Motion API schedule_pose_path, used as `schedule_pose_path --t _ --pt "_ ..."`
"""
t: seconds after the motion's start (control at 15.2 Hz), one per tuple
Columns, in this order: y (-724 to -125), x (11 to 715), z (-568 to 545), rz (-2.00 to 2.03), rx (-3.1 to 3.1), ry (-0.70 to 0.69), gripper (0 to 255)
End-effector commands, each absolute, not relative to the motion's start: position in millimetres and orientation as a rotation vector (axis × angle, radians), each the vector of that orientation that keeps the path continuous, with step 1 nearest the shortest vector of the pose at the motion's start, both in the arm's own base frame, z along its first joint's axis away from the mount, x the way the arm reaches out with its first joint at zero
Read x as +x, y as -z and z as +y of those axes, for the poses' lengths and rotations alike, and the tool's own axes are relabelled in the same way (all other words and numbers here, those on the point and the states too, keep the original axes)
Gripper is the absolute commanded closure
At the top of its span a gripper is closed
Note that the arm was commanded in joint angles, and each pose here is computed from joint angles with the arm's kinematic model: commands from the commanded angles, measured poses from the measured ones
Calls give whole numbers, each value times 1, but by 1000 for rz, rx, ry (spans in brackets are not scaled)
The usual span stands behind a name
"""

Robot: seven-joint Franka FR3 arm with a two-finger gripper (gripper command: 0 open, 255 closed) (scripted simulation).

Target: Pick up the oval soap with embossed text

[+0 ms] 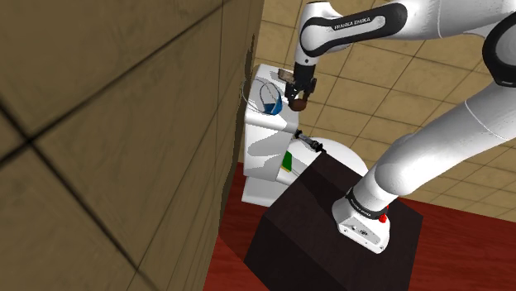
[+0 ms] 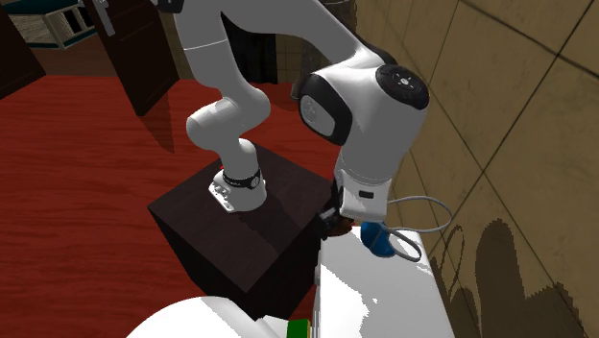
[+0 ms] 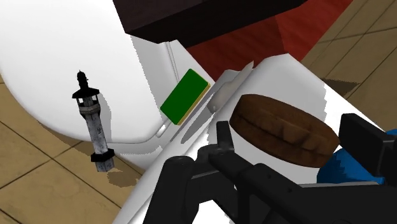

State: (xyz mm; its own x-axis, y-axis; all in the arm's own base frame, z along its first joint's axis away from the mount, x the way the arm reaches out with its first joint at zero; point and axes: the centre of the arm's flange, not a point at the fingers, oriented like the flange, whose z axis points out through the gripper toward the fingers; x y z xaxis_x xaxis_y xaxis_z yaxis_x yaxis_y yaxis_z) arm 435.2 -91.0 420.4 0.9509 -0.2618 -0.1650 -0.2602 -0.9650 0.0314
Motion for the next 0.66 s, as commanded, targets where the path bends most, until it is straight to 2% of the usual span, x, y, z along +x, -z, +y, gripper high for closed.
schedule_pose_path --t 0.0,0.59 --pt "-431 436 -90 -414 3093 264 255" --pt "-469 436 -90 -414 3093 264 255"
